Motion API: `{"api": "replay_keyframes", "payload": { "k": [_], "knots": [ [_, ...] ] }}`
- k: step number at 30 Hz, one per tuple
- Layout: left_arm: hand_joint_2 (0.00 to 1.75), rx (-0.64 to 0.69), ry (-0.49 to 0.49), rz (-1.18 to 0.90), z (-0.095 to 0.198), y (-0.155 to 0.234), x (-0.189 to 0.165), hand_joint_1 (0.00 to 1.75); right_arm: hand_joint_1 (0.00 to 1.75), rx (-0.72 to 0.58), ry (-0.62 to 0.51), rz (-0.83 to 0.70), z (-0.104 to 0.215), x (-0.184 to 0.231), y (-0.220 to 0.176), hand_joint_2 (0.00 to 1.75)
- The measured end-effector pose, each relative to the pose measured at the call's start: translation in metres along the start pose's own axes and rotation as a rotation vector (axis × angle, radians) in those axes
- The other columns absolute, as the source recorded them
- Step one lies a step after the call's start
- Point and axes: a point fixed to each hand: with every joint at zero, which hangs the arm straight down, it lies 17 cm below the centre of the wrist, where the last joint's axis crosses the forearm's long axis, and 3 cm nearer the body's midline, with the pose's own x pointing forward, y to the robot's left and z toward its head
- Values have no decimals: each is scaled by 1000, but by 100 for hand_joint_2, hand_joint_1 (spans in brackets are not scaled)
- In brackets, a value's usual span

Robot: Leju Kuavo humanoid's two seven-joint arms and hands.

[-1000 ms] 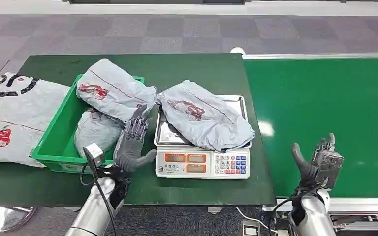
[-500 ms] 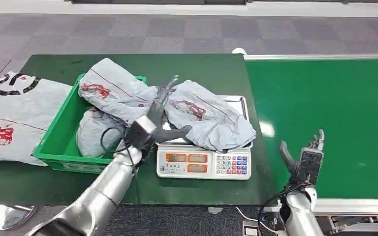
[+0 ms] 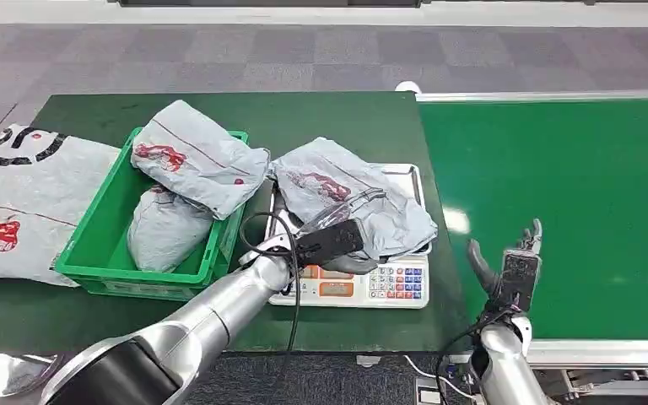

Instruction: Moved the parcel from conveyor to table for the left to box.

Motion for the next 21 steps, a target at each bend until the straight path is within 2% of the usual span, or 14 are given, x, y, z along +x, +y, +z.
{"api": "replay_keyframes", "payload": {
  "k": [15, 18, 21],
  "knots": [
    [175, -16, 36, -12, 1, -3, -9, 0, 0, 10, 3, 0, 2, 0, 5, 175],
    [175, -42, 133, -22, 3, -10, -26, 0, 0, -7, 11, 2, 3, -2, 1, 175],
    [175, -105, 293, -61, 12, -23, -53, 0, 0, -14, 15, 8, 4, -4, 0, 175]
  ]
}}
